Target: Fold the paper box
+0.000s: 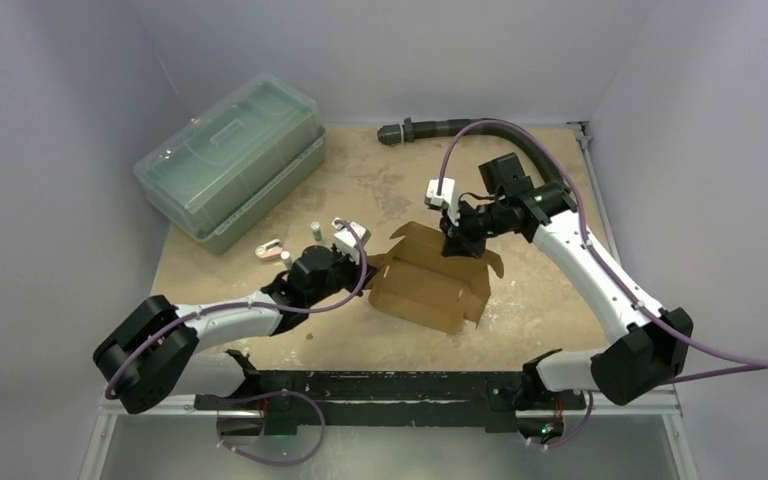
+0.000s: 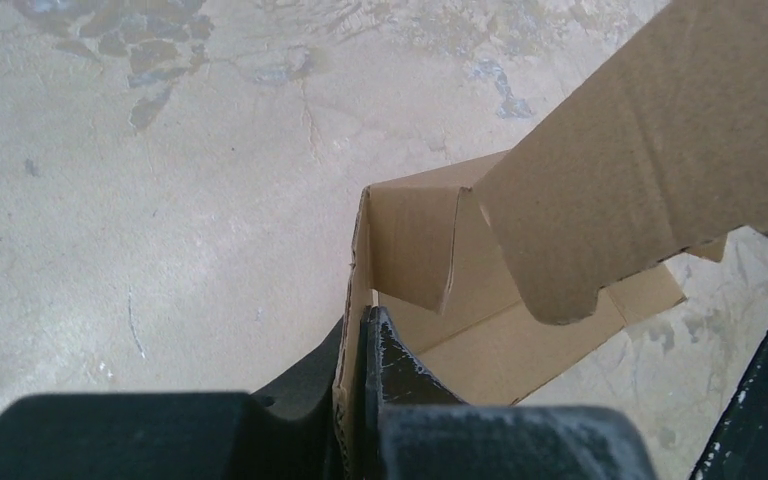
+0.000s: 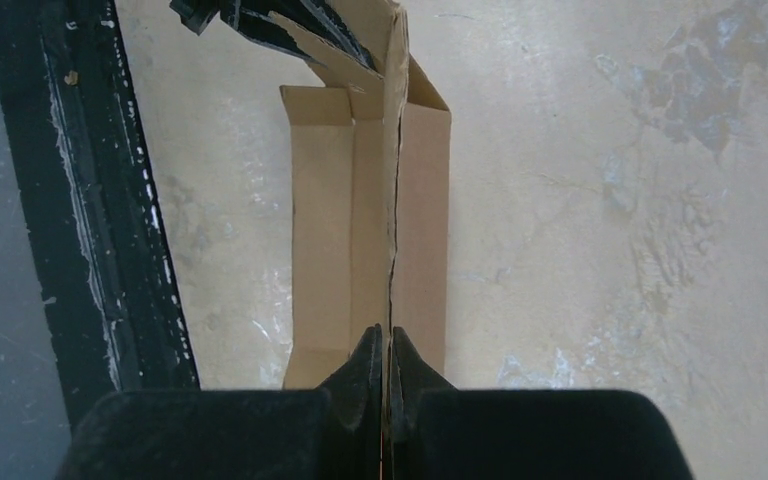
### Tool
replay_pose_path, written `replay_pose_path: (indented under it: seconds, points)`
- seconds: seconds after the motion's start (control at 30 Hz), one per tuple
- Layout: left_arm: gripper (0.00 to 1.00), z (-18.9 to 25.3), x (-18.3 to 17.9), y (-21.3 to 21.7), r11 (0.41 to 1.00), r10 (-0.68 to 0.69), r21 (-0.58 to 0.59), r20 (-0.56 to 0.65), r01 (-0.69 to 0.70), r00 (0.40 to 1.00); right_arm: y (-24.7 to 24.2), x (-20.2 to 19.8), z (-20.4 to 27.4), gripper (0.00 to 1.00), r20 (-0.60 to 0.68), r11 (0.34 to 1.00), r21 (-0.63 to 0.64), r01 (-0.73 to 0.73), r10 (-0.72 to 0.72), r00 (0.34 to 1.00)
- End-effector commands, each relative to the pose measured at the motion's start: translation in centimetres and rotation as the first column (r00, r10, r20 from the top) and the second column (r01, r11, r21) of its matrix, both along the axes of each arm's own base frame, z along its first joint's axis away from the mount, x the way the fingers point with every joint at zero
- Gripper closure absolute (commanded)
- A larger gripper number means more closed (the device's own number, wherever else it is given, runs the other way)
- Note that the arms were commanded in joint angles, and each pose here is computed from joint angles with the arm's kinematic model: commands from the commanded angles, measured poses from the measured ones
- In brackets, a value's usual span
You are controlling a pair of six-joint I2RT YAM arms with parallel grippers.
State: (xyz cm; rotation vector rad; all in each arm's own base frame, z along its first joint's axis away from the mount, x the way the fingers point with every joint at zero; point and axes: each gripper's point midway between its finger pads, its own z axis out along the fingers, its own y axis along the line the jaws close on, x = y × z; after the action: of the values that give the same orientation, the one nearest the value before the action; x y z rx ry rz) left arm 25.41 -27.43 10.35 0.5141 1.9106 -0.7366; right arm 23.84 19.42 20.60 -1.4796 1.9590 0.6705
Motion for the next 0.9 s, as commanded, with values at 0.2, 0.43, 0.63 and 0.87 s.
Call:
replay_pose_path:
  seconds: [0.2,0.43,0.63,0.87]
  points:
    - [1.00,3.7,2.4,-0.5,1.000,-0.019,0.022,0.252,0.014,0.968,0.4,-0.5,-1.4,1.00,-0.175,1.000,-0.002,-0.007,0.006,0.985]
    - [1.00,5.8,3.9,-1.7,1.000,-0.012,-0.019,0.364,0.020,0.931,0.0,1.9,-0.4,1.00,-0.089,0.999,-0.035,0.033,-0.036,0.995]
    - [1.00,7.9,6.9,-2.7,0.994,0.089,-0.103,0.449,-0.047,0.889,-1.0,5.2,4.1,1.00,0.128,0.995,-0.063,0.082,-0.073,0.989]
    - [1.00,8.3,8.3,-4.4,0.983,0.123,-0.181,0.481,-0.039,0.868,-1.6,5.9,3.2,1.00,0.169,0.992,-0.112,0.061,-0.041,0.985]
